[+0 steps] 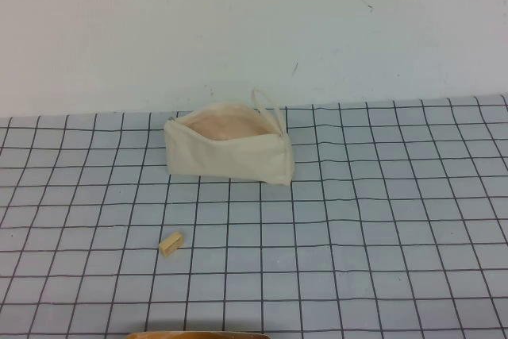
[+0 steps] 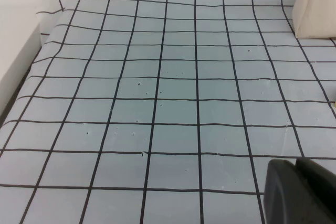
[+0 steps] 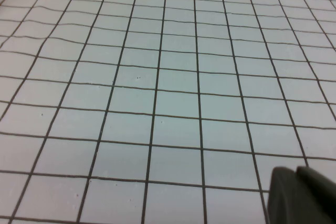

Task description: Put eraser into pencil case

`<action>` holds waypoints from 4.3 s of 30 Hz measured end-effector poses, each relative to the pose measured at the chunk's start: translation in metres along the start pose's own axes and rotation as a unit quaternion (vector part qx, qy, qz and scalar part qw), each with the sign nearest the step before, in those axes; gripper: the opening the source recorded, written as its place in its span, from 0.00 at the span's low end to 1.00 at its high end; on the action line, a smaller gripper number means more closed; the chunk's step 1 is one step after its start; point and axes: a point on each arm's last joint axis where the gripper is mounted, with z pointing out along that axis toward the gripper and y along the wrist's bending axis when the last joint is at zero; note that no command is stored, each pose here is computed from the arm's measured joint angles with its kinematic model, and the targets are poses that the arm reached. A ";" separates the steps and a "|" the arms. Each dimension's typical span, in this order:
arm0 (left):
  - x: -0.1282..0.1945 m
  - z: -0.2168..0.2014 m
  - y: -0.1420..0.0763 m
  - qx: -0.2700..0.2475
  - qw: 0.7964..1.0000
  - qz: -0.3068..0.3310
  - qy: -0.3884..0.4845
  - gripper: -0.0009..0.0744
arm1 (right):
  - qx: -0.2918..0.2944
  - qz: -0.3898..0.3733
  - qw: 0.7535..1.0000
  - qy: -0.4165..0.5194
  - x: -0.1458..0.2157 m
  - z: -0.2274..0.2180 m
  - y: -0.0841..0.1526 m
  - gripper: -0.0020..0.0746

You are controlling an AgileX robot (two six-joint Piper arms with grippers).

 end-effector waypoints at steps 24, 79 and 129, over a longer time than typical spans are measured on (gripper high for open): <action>0.000 0.000 0.000 0.000 1.000 0.000 0.000 0.01 | 0.000 0.000 1.000 0.000 0.000 0.000 0.000 0.02; -0.074 -0.023 -0.030 0.158 0.955 -0.251 -0.015 0.01 | 0.000 0.000 1.000 0.000 0.000 0.000 0.000 0.02; -0.095 0.291 -0.161 0.201 0.791 0.304 0.492 0.62 | 0.000 0.000 1.000 0.000 0.000 0.000 0.000 0.02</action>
